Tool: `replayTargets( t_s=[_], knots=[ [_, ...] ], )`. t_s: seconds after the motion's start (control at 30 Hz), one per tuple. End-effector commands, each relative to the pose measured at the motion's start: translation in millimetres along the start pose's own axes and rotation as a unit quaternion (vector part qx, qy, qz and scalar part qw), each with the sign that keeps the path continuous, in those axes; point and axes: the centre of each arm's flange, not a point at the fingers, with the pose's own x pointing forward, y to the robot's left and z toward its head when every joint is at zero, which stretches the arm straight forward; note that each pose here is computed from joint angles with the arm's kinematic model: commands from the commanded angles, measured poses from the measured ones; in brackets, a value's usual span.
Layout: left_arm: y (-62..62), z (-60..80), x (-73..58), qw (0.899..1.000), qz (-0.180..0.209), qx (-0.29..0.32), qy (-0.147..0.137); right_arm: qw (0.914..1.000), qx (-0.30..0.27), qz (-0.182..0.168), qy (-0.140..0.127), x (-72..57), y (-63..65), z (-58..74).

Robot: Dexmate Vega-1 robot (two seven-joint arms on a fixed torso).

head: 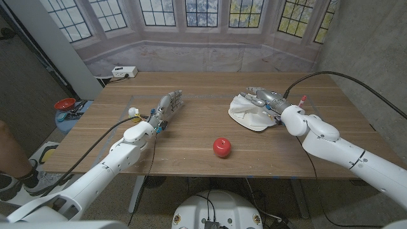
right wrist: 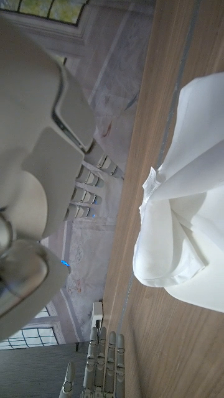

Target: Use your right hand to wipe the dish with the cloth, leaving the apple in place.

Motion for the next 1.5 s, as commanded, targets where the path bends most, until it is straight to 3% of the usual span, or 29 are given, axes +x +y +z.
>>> replayTargets(
  t_s=[0.03,0.47,1.1,1.5],
  knots=[
    [0.5,-1.9,2.1,1.000,-0.001,0.001,0.004,0.9984,0.002,0.055,0.013,6.3,1.2,-9.8],
    [1.8,-2.6,5.1,1.000,-0.003,0.003,0.008,0.9940,-0.026,0.101,0.035,13.2,6.1,-17.0],
    [3.5,-8.2,3.4,1.000,-0.001,-0.001,0.011,0.9922,-0.025,0.111,0.051,17.2,22.8,-9.2],
    [3.4,-10.1,3.6,1.000,0.003,-0.004,0.012,0.9912,-0.013,0.118,0.059,23.0,35.2,-10.8]
  ],
)
